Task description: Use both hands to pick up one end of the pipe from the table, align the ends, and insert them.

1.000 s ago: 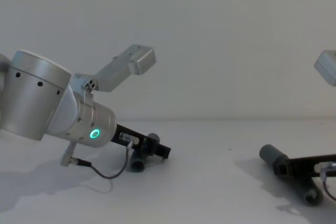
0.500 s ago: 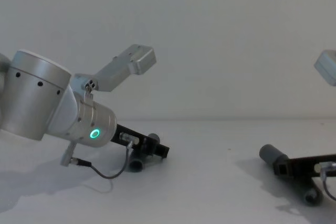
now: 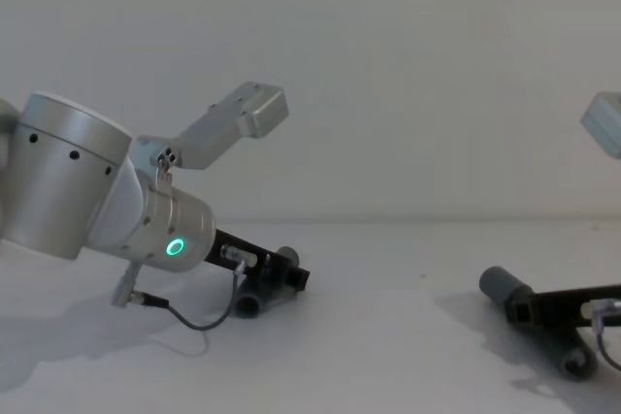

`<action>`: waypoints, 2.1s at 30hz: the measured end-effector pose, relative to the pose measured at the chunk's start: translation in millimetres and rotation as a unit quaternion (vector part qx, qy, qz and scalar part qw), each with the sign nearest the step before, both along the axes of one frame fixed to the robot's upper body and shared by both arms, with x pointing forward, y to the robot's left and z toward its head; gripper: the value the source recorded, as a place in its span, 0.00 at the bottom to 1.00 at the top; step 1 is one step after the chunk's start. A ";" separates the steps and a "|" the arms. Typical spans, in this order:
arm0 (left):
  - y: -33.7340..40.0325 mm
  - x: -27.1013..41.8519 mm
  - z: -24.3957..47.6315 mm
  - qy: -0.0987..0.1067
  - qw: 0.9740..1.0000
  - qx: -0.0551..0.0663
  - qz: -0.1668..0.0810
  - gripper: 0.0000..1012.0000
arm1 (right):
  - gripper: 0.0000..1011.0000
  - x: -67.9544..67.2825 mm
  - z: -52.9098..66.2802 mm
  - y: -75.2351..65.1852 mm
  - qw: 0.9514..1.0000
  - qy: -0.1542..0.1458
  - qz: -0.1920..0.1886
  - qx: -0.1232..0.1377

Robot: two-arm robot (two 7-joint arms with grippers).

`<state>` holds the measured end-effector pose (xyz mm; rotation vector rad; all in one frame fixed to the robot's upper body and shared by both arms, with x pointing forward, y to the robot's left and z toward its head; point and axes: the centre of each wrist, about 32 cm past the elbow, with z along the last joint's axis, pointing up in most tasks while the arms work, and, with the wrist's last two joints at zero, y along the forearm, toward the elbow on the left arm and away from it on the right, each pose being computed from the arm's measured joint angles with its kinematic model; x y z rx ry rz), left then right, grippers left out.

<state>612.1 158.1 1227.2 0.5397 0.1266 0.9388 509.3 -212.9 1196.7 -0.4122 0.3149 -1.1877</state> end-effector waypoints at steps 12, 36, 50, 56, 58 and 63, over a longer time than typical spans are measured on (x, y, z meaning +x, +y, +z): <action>0.0 0.0 0.0 0.000 1.000 0.000 0.000 0.46 | 0.25 0.0 0.0 0.0 1.000 0.000 0.000 0.000; 0.1 0.0 0.0 0.000 1.000 0.000 0.000 0.34 | 0.25 0.0 0.0 0.0 1.000 0.000 0.000 0.000; 0.0 0.1 0.2 0.000 1.000 0.000 0.000 0.34 | 0.25 0.0 0.0 0.0 1.000 0.000 0.000 0.000; 2.4 1.3 1.0 -0.007 1.000 0.000 -0.007 0.34 | 0.25 0.0 0.1 0.0 1.000 0.000 0.000 0.000; 4.1 2.0 1.7 -0.010 1.000 0.000 -0.011 0.34 | 0.25 0.1 0.3 -0.1 1.000 -0.001 0.000 0.000; 7.9 5.1 6.6 -0.026 0.999 -0.008 -0.035 0.34 | 0.25 0.1 0.7 -0.2 1.000 -0.002 0.000 0.000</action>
